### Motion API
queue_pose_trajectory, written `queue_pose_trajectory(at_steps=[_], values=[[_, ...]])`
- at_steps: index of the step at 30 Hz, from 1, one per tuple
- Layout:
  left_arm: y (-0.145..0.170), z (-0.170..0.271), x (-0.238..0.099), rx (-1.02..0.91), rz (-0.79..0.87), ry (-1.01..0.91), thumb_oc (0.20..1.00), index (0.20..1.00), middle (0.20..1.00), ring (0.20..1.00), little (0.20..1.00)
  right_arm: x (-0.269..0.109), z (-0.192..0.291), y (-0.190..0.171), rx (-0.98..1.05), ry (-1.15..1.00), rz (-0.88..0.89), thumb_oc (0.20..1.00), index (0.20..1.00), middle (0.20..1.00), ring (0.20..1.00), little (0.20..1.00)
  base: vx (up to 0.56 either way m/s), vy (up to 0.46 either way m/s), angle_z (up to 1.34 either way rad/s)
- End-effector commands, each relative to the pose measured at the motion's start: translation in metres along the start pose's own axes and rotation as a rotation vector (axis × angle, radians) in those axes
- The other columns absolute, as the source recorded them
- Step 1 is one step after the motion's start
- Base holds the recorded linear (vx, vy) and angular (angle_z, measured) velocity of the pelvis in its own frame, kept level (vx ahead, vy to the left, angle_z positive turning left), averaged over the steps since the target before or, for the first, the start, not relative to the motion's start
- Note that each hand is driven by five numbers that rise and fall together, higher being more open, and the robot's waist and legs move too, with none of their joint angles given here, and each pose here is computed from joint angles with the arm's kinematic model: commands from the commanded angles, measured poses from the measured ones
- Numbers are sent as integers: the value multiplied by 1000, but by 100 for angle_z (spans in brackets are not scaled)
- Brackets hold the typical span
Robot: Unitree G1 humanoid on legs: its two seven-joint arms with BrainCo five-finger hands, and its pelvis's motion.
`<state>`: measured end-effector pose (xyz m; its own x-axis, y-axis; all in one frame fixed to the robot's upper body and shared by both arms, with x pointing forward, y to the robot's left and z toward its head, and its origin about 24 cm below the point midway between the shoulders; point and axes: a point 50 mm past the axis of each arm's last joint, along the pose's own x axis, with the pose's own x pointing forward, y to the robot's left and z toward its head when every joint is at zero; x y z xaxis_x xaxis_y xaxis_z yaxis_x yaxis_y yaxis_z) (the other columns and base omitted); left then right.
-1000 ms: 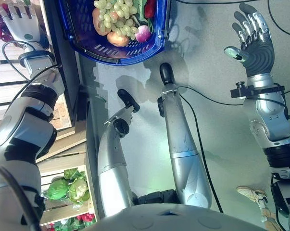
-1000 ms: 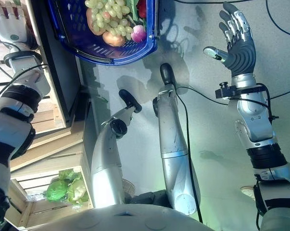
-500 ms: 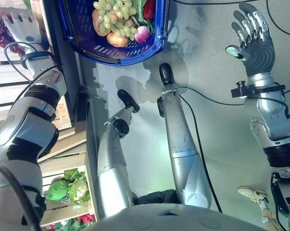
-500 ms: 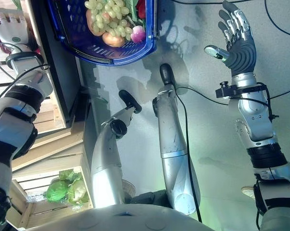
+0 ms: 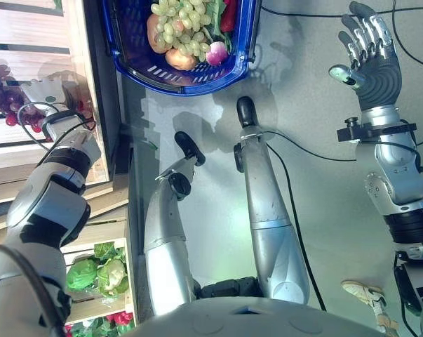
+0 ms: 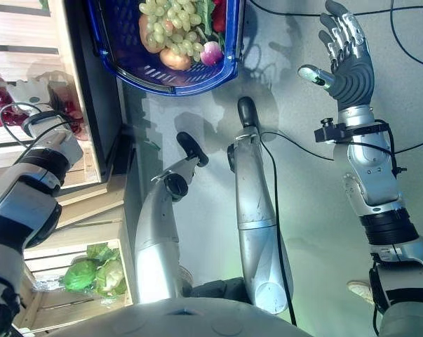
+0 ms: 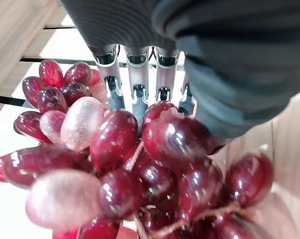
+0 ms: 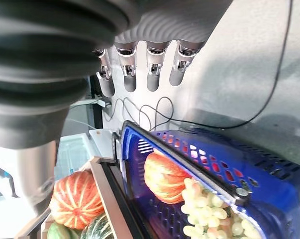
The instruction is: Pick up fruits and vegetables into the basket
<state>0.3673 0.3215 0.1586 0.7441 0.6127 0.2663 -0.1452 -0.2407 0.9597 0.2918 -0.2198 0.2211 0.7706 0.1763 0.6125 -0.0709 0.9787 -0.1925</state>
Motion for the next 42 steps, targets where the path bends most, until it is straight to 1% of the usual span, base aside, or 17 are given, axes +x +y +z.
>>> queue_pose_trajectory(at_steps=[1, 10, 17, 21, 23, 25, 26, 27, 28, 29, 30, 31, 32, 42], values=[[-14, -56, 4, 70, 4, 145, 200, 200, 200, 200, 200, -1, 16, 8, 0, -97, 33, 1000, 1000, 1000, 1000, 1000, 0, 0, 0], [-8, -65, 7, 48, 66, 102, 200, 200, 200, 200, 200, -11, 8, 13, 5, -52, 59, 1000, 1000, 1000, 1000, 1000, -13, -2, 4], [0, -70, 11, -76, 97, 70, 200, 200, 200, 200, 200, -20, -10, 18, -66, 71, 107, 1000, 1000, 1000, 1000, 1000, -13, -25, 7], [7, -69, 12, -62, 141, 34, 200, 200, 200, 200, 200, -23, -14, 17, -75, 101, 111, 1000, 1000, 1000, 1000, 1000, -10, -36, 9], [21, -69, 13, 12, 254, -22, 200, 200, 200, 200, 200, -26, -16, 16, -91, 113, 114, 1000, 1000, 1000, 1000, 1000, -2, -51, 13], [28, -68, 14, 61, 299, -37, 200, 200, 200, 200, 200, -27, -15, 15, -91, 113, 111, 1000, 1000, 1000, 1000, 1000, -14, -28, 12], [31, -69, 13, 98, 340, -51, 683, 683, 683, 683, 683, -28, -15, 14, -89, 108, 104, 1000, 1000, 1000, 1000, 1000, -23, -29, 8], [31, -68, 13, 109, 347, -64, 511, 511, 511, 511, 511, -29, -15, 14, -90, 106, 100, 1000, 1000, 1000, 1000, 1000, -23, -39, 3], [31, -68, 12, 118, 353, -74, 363, 363, 363, 363, 363, -29, -15, 13, -92, 103, 94, 1000, 1000, 1000, 1000, 1000, -9, -34, -4], [32, -68, 12, 123, 353, -76, 335, 335, 335, 335, 335, -30, -14, 13, -91, 102, 91, 1000, 1000, 1000, 1000, 1000, -8, -32, -2], [32, -67, 11, 135, 351, -71, 489, 489, 489, 489, 489, -30, -14, 13, -88, 101, 88, 1000, 1000, 1000, 1000, 1000, 0, 0, 0], [31, -65, 11, 146, 342, -67, 887, 887, 887, 887, 887, -30, -14, 13, -86, 99, 86, 1000, 1000, 1000, 1000, 1000, 0, 0, 0], [28, -65, 10, 158, 332, -60, 1000, 1000, 1000, 1000, 1000, -29, -14, 14, -85, 98, 84, 1000, 1000, 1000, 1000, 1000, 0, 0, 0], [14, -55, 3, 186, 275, -115, 1000, 1000, 1000, 1000, 1000, -28, -15, 16, -65, 88, 69, 1000, 1000, 1000, 1000, 1000, -2, -11, -1]])
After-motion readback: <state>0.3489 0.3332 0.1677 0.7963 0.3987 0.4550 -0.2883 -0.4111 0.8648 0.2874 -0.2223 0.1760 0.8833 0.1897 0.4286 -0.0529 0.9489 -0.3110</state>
